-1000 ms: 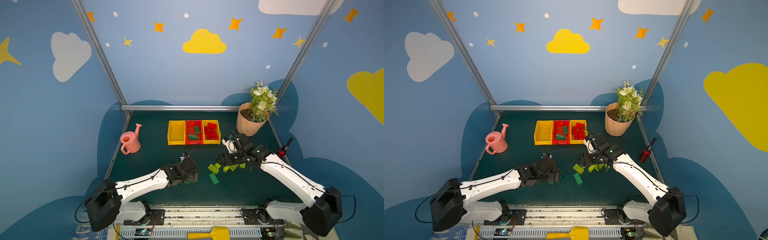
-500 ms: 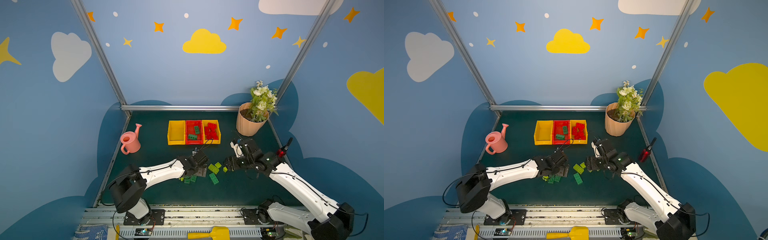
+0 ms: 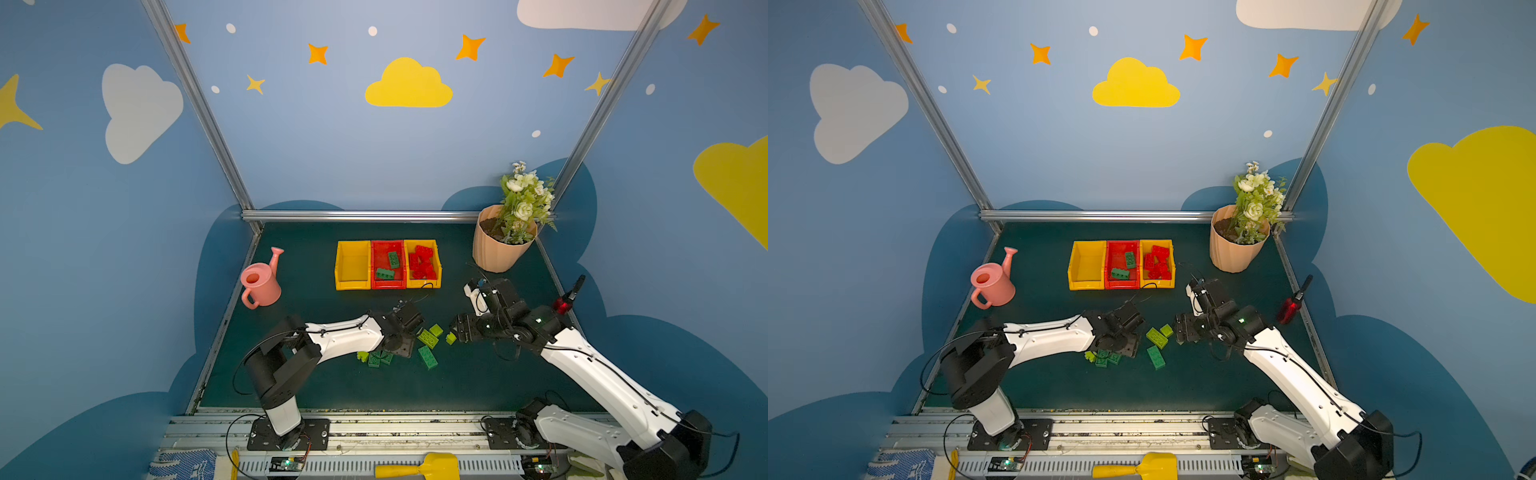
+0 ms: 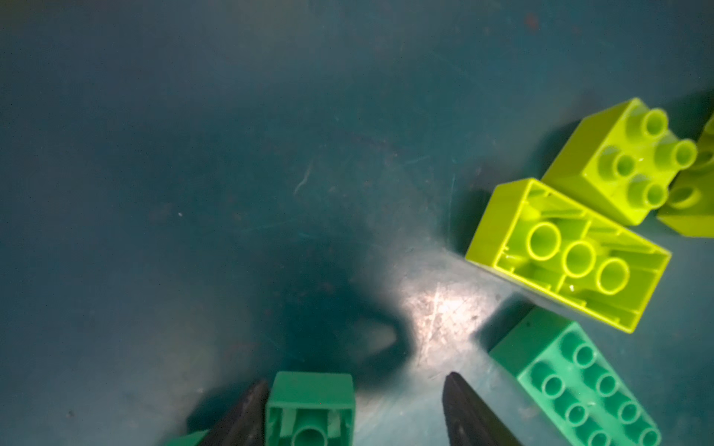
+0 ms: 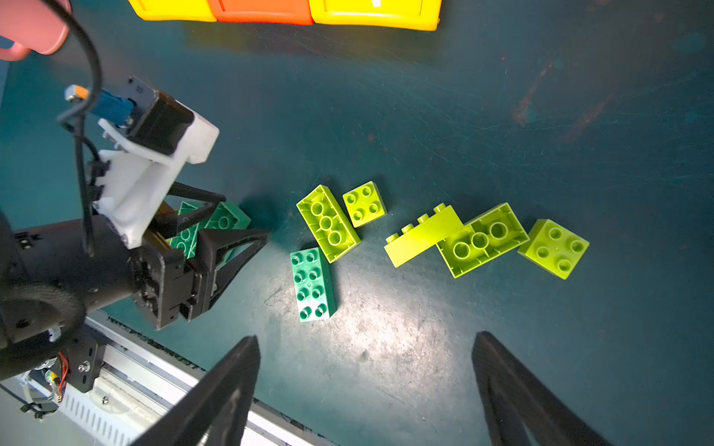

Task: Sort the legos into containers by color
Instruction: Pick up the lego from the middle-left of the table.

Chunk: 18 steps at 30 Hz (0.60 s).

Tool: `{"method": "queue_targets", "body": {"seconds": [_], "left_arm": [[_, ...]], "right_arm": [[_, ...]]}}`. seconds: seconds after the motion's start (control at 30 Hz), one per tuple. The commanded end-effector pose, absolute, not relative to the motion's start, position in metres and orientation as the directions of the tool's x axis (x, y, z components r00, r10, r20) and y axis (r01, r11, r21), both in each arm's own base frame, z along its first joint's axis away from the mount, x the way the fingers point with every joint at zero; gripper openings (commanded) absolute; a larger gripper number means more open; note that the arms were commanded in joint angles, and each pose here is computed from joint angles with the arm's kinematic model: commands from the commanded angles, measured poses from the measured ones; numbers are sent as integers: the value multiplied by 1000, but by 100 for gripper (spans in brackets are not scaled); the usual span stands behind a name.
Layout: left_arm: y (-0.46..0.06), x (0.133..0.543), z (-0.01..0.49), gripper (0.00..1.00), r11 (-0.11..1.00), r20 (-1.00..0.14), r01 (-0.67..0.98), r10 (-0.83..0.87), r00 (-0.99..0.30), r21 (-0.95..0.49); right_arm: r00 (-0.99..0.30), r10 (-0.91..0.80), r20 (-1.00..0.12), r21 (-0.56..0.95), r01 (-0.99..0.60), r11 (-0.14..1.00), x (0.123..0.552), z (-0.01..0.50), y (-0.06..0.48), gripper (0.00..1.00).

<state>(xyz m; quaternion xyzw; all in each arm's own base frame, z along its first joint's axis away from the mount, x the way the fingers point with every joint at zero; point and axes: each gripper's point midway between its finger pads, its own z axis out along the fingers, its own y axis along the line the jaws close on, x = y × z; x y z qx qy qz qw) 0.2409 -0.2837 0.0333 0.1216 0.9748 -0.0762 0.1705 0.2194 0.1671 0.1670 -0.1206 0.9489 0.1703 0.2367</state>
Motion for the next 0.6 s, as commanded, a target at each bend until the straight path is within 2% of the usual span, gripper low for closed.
{"method": "queue_targets", "body": {"seconds": [0.0, 0.43, 0.57], "left_arm": [[-282, 236, 31, 64, 960, -330, 257, 208, -921, -113], [-265, 213, 18, 63, 971, -291, 190, 142, -946, -145], [-262, 211, 12, 51, 975, -272, 186, 147, -951, -123]], "right_arm": [[-862, -132, -490, 262, -290, 921, 216, 169, 160, 86], [-863, -128, -489, 264, -286, 921, 217, 169, 160, 86], [-862, -128, -491, 261, -286, 922, 217, 170, 159, 86]]}}
